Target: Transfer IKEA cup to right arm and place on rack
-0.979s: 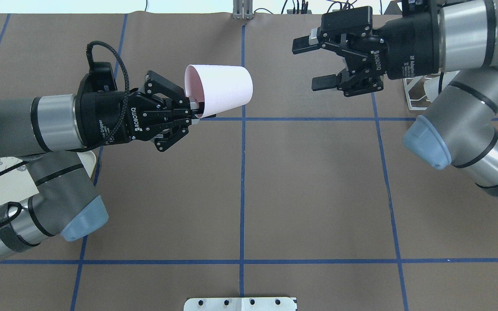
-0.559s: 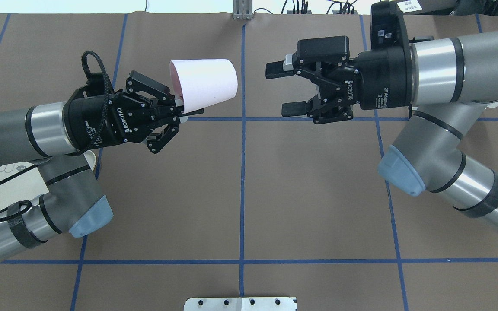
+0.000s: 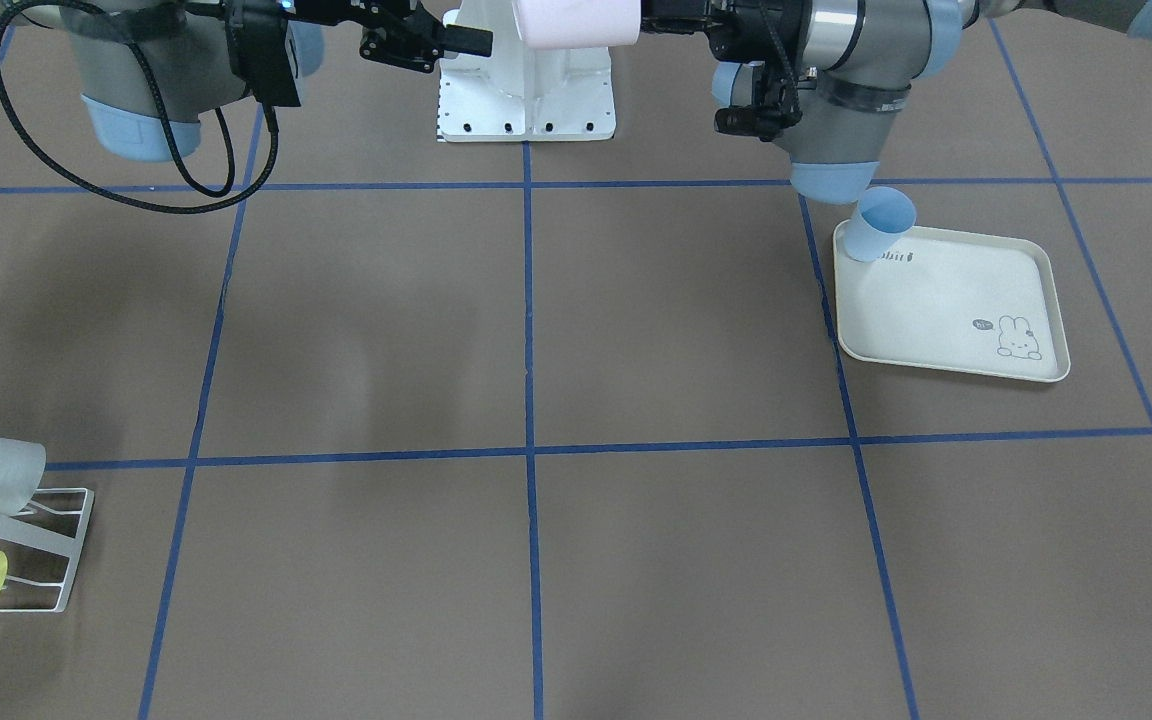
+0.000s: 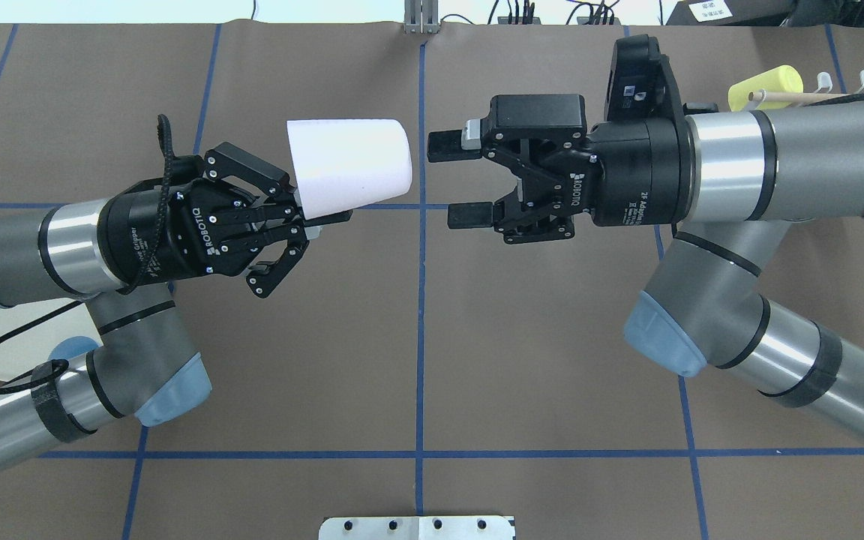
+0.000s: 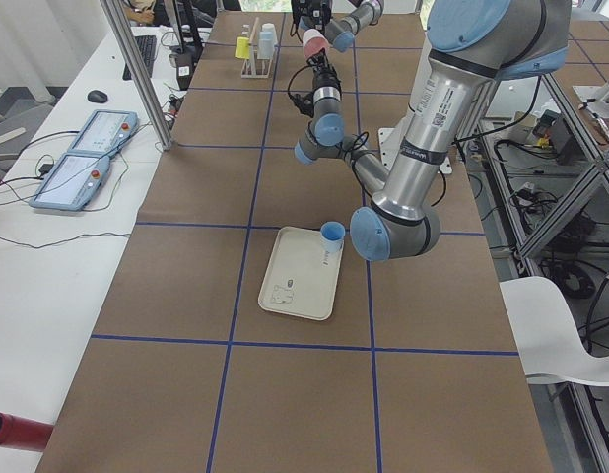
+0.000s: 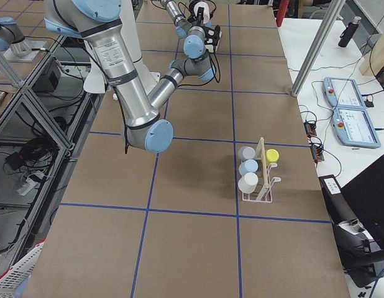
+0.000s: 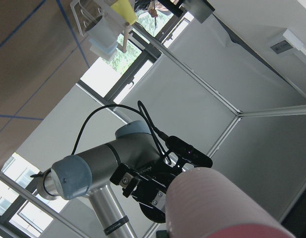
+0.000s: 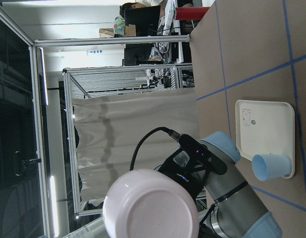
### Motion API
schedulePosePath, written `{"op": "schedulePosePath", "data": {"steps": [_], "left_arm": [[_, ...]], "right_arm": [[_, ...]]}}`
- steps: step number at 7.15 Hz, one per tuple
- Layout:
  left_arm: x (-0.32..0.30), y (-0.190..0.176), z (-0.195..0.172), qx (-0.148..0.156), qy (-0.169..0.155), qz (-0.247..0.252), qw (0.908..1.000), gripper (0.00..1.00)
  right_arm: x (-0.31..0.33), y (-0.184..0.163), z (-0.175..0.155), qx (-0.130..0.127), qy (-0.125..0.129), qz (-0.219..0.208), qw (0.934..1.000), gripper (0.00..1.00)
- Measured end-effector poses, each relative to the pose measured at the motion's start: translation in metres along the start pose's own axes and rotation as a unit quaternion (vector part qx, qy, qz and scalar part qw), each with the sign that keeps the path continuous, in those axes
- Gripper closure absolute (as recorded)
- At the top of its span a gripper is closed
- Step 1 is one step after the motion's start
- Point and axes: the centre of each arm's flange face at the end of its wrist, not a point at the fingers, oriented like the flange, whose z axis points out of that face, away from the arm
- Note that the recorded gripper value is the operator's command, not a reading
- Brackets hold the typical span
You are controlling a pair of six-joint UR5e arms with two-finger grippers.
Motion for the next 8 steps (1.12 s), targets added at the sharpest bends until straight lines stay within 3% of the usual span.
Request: {"op": "schedulePosePath", "data": {"steps": [3, 6, 8], "left_arm": [[-0.012, 0.007, 0.006, -0.013, -0.003, -0.014, 0.9998, 1.0], [-0.018, 0.009, 0.01, -0.019, -0.005, -0.019, 0.9996, 1.0], [-0.019, 0.01, 0.014, -0.021, -0.004, -0.02, 0.9996, 1.0]], "right_arm": [[-0.001, 0.002, 0.012, -0.003, -0.024, -0.004, 0.9997, 0.01], [0.0, 0.002, 0.017, -0.001, -0.027, -0.001, 0.9996, 0.02], [0.002, 0.004, 0.019, -0.004, -0.027, 0.001, 0.9996, 0.11]]}}
